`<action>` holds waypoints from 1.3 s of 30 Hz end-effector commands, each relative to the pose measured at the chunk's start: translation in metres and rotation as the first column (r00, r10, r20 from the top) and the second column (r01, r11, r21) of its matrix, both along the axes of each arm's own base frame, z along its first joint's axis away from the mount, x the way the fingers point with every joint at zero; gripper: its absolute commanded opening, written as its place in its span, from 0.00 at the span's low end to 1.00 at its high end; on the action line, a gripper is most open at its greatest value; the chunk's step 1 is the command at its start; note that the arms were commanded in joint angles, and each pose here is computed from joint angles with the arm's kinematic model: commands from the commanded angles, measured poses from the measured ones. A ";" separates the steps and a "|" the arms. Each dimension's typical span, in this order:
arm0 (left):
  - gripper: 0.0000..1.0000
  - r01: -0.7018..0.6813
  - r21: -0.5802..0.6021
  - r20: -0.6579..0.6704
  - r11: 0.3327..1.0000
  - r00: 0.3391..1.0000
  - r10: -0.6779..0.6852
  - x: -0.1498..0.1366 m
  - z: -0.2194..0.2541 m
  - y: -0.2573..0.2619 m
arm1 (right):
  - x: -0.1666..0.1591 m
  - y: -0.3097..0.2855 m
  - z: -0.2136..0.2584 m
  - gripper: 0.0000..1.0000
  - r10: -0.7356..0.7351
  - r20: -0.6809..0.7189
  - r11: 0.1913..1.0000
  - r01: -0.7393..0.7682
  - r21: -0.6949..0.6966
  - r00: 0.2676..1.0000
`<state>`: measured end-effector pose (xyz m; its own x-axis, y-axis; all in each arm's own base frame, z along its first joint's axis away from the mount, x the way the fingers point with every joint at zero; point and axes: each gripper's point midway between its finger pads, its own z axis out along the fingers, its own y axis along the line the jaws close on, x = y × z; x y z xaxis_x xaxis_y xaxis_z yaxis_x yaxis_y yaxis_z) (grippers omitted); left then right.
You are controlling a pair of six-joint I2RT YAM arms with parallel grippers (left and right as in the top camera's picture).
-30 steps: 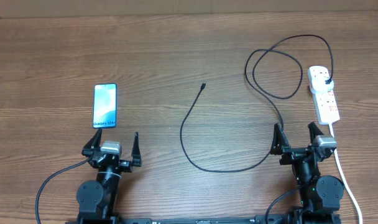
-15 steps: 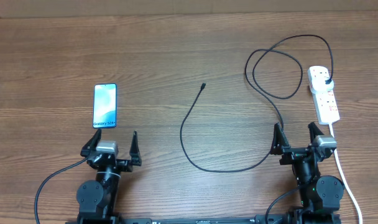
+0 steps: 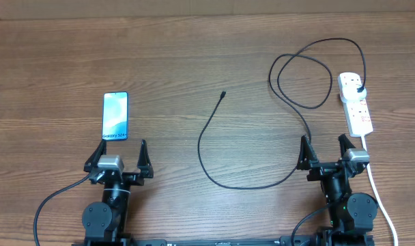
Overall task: Plug charger to phone and switch on socket
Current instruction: 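Move the left gripper forward over the phone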
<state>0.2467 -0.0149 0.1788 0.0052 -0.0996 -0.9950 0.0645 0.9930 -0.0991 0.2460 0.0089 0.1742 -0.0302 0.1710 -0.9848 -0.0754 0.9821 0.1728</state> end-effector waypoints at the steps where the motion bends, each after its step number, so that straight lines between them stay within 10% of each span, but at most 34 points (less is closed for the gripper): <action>1: 1.00 0.014 -0.016 -0.011 1.000 1.000 -0.014 0.000 -0.003 -0.003 | 0.000 0.000 -0.002 1.00 -0.002 0.003 1.000 0.002 0.003 1.000; 26: 1.00 0.034 -0.098 -0.306 0.995 0.950 -0.063 0.025 0.069 -0.012 | 0.000 0.000 -0.002 1.00 -0.002 0.003 1.000 0.002 0.003 1.000; 39: 1.00 0.066 -0.050 -0.660 0.997 0.747 -0.083 0.070 0.080 -0.021 | 0.000 0.000 -0.002 1.00 -0.002 0.003 1.000 0.002 0.003 1.000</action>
